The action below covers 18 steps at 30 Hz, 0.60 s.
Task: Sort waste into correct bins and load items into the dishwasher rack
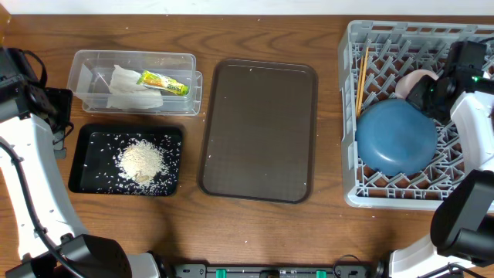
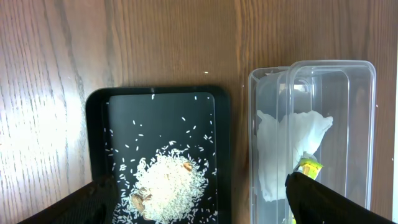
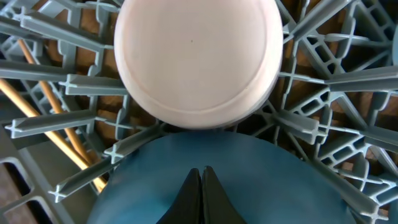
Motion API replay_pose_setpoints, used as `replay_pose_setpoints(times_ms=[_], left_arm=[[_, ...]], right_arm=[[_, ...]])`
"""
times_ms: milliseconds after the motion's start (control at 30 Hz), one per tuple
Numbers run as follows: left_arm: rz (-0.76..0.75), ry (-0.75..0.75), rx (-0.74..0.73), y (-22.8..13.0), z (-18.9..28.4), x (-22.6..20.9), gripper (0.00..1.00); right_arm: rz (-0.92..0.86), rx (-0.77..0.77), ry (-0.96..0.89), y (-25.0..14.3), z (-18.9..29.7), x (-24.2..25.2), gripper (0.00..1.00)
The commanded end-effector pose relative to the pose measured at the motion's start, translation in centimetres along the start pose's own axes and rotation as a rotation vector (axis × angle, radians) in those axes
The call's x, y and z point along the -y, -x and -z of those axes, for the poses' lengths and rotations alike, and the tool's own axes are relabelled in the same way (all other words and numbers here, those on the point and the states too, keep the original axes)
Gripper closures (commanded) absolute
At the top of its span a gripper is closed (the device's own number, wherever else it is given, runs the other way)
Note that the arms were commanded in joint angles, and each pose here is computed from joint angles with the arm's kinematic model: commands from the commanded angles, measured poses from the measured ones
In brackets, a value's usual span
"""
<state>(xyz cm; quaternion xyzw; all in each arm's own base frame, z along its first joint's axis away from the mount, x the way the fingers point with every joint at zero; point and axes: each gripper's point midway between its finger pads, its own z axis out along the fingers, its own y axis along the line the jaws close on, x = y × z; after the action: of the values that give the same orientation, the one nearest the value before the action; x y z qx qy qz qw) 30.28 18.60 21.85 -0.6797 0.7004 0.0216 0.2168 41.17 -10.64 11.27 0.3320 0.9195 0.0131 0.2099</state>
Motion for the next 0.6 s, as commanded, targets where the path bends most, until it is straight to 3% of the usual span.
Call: replay_pose_setpoints(times_ms=[0,167,300,400,433,533,567], left_arm=[[0.001,0.007,0.004,0.2,-0.1,-0.1,0.11],[0.001,0.007,0.004,0.2,-0.1,-0.1,0.11],[0.001,0.007,0.004,0.2,-0.1,-0.1,0.11],[0.001,0.008,0.004,0.2,-0.1,-0.1,0.11],[0.001,0.008,0.004,0.2,-0.1,-0.1,0.11],[0.001,0.007,0.004,0.2,-0.1,-0.1,0.11],[0.001,0.008,0.004,0.2,-0.1,-0.1,0.11]], right_arm=[[-0.007,-0.011,-0.054,-0.8,-0.7,-0.1,0.99],[-0.011,0.034,-0.065,0.3,0.3,0.0,0.99],[-0.003,0.096,-0.037,2.0,3.9,-0.6,0.99],[0.037,0.148,0.04,3.0,8.3,-2.0,0.9],[0.065,0.161,0.084,3.1,9.7,-2.7,0.82],[0.161,0.213,0.234,2.9,14.3,-4.9,0.34],[0.179,0.233,0.273,2.7,15.8,-5.3,0.24]])
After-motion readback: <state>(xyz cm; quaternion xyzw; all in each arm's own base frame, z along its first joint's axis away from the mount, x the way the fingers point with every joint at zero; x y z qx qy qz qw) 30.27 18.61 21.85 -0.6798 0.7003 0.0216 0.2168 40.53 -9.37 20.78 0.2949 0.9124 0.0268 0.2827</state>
